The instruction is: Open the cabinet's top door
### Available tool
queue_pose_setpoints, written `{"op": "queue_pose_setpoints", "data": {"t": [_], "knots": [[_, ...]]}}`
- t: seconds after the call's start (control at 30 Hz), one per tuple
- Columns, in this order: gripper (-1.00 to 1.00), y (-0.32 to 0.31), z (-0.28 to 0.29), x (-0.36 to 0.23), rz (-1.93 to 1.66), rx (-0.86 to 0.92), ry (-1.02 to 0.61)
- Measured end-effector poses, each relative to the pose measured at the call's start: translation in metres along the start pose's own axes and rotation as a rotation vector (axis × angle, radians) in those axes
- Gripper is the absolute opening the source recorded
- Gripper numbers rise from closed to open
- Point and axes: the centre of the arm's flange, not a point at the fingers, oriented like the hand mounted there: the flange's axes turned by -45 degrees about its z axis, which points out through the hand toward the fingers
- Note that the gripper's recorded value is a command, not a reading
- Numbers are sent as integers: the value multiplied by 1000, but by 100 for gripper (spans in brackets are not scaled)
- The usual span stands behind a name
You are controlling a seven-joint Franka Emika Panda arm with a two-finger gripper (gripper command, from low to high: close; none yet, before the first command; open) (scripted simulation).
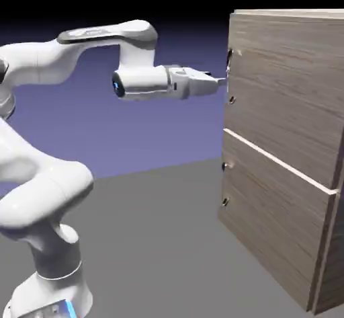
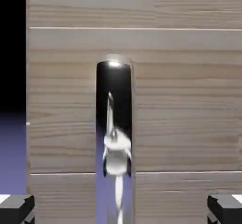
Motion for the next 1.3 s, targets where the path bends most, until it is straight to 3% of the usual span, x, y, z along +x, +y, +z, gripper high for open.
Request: {"op": "queue_pose_setpoints", "data": {"t": [0.1, 0.13, 0.6, 1.3], "knots": [[0, 0, 29, 0, 0, 0, 0], [-100, 1, 39, 0, 2, 0, 0], [-100, 41, -42, 0, 1, 217, 0], [-100, 155, -161, 0, 5, 609, 2]]}}
